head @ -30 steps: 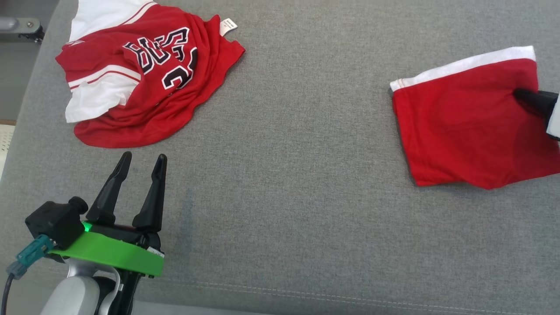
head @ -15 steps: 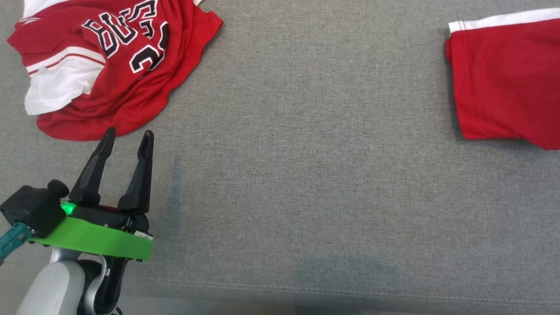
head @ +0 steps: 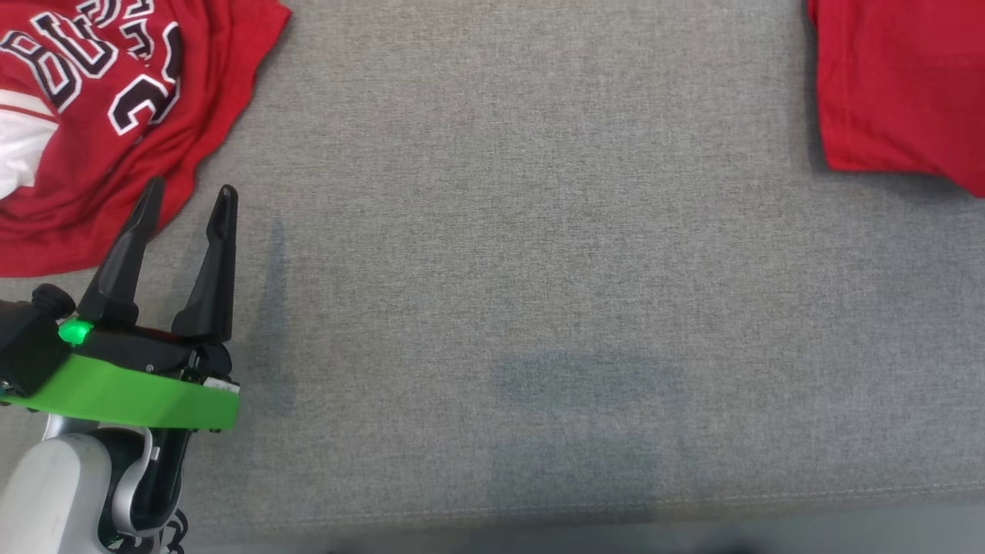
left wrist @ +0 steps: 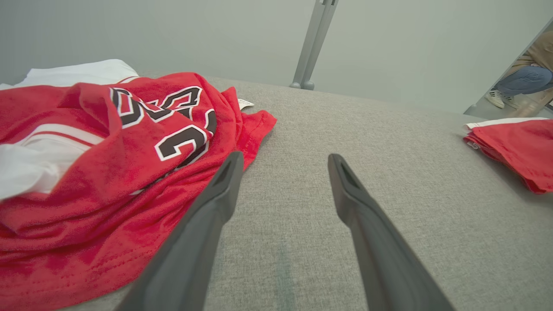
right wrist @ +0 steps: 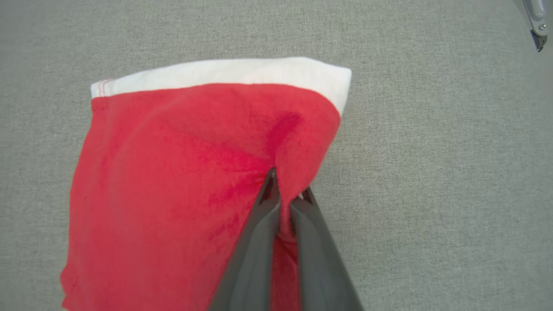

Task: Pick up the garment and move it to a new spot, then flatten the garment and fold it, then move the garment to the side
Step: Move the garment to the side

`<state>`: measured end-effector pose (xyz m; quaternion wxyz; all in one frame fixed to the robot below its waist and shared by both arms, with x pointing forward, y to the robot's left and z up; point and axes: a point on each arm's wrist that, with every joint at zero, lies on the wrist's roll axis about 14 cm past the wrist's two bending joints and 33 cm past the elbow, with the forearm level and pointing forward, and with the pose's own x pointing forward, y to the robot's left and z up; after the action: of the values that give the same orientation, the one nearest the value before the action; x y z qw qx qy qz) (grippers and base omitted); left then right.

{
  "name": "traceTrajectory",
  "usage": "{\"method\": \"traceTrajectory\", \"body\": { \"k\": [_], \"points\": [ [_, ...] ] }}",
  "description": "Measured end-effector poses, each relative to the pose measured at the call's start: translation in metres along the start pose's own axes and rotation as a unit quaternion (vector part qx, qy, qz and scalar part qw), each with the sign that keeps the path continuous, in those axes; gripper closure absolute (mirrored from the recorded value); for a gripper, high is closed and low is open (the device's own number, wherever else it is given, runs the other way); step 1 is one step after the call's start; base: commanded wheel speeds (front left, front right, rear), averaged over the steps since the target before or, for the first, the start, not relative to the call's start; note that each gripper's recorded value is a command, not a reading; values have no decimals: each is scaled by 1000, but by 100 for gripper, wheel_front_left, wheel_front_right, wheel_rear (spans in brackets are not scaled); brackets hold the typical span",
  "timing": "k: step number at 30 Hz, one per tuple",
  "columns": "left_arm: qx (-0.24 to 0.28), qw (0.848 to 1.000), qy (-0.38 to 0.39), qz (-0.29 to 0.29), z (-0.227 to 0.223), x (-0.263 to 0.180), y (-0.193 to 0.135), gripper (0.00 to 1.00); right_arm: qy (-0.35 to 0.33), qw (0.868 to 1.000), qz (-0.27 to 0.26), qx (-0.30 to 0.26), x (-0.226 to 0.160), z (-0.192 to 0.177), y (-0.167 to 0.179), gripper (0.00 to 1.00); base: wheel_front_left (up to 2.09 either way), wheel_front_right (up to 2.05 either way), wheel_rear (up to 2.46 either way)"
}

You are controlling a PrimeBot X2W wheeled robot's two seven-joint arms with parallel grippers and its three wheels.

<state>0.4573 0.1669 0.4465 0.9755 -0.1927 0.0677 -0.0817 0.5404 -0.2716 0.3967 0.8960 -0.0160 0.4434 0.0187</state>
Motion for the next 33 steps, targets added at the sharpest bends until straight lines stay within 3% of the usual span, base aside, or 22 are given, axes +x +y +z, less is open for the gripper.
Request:
{"method": "traceTrajectory", "body": {
  "k": [17, 26, 33],
  "points": [
    [-1, 998, 24, -62, -34, 57, -18, 0, -4, 995, -95, 20, 16, -23, -72, 100, 0, 0, 0],
    [-1, 997, 50, -66, -55, 63, -17, 0, -18, 986, -166, -17, 18, -20, -113, 100, 0, 0, 0],
    [6, 997, 55, -56, -53, 59, -11, 0, -37, 980, -189, -51, 21, -6, -122, 100, 0, 0, 0]
  ]
}}
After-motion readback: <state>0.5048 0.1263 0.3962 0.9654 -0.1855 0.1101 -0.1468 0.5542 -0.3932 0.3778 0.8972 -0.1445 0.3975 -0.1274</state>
